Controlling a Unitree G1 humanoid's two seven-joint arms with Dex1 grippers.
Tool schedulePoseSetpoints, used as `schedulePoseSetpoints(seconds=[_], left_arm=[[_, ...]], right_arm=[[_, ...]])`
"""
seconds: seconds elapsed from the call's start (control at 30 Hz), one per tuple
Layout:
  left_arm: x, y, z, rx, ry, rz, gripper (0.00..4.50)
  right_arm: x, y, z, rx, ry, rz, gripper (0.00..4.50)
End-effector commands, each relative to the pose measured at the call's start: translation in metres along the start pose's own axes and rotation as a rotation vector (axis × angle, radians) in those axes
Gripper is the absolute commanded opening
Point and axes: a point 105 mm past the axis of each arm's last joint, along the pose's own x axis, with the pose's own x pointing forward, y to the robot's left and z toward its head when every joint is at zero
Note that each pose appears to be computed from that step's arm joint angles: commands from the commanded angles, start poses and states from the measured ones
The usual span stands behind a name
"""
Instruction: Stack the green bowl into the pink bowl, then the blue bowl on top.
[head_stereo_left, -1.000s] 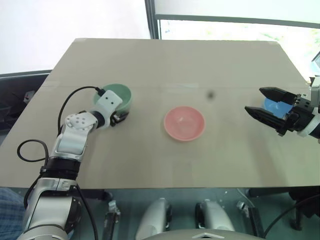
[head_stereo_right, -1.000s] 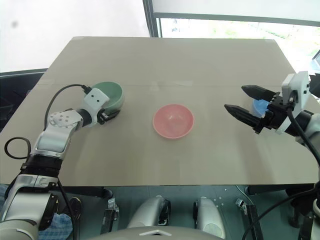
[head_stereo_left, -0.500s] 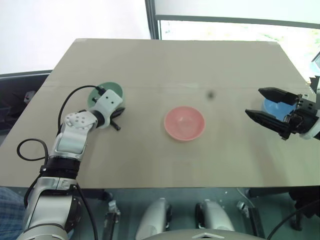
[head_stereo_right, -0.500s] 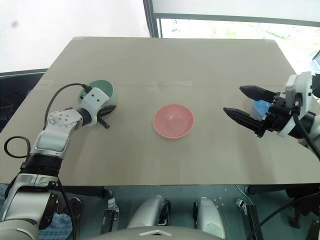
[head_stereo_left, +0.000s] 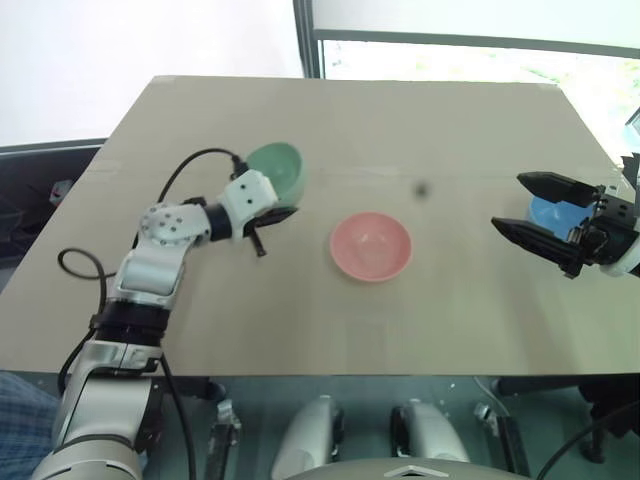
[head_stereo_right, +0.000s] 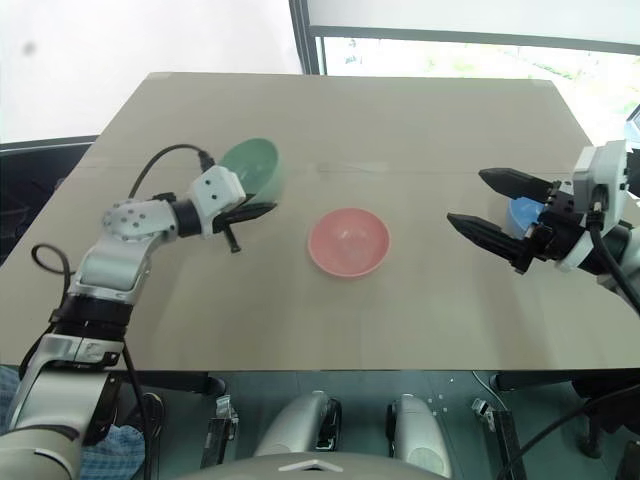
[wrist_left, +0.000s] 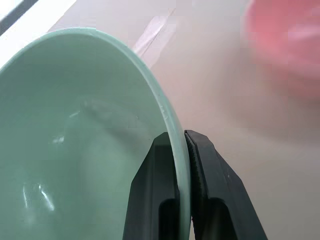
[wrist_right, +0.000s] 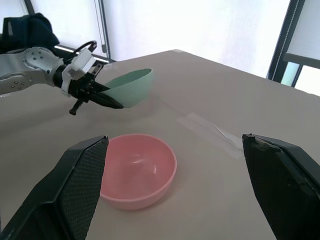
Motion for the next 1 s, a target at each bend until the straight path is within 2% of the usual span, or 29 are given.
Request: schedulePoseSetpoints(seconds=[0.03,0.2,0.33,0.5,0.57,0.67,0.7,0.73,0.83,1.0], left_arm=[[0.015,-0.004,0.063,0.194,-0.199,-0.137,0.04],[0.03,-0.036,0.103,0.431,-0.34,-0.366,0.04],[0.035,-0.069,0.102,0.564,-0.353,-0.583,0.04],[0.035,-0.077,0.099,0.584,-0.354,-0.656,0.04],[0.034,-0.078,0.095,0.571,-0.339,-0.682,0.85],[0.034,-0.078,0.09,0.575,-0.331,-0.683,1.71],[0.034,-0.077,0.091,0.578,-0.337,-0.672,2.17],[0.034,-0.076,0.092,0.571,-0.344,-0.662,2.37],[0.031,-0.075,0.096,0.519,-0.362,-0.658,3.49],[0.017,-0.068,0.108,0.241,-0.438,-0.646,3.49]], right_arm=[[0.001,0.002,0.009,-0.05,-0.015,0.007,4.5],[0.001,0.003,0.009,-0.059,-0.015,0.003,4.5],[0.001,0.006,0.009,-0.067,-0.01,-0.007,4.5],[-0.003,0.007,0.011,-0.074,0.0,-0.021,4.5],[-0.004,0.007,0.011,-0.074,0.005,-0.025,4.5],[-0.004,0.007,0.011,-0.073,0.007,-0.027,4.5],[-0.004,0.007,0.011,-0.072,0.008,-0.028,4.5],[-0.004,0.006,0.01,-0.071,0.009,-0.028,4.5],[-0.003,0.005,0.009,-0.067,0.012,-0.027,4.5],[-0.001,0.002,0.005,-0.067,0.028,-0.025,4.5]])
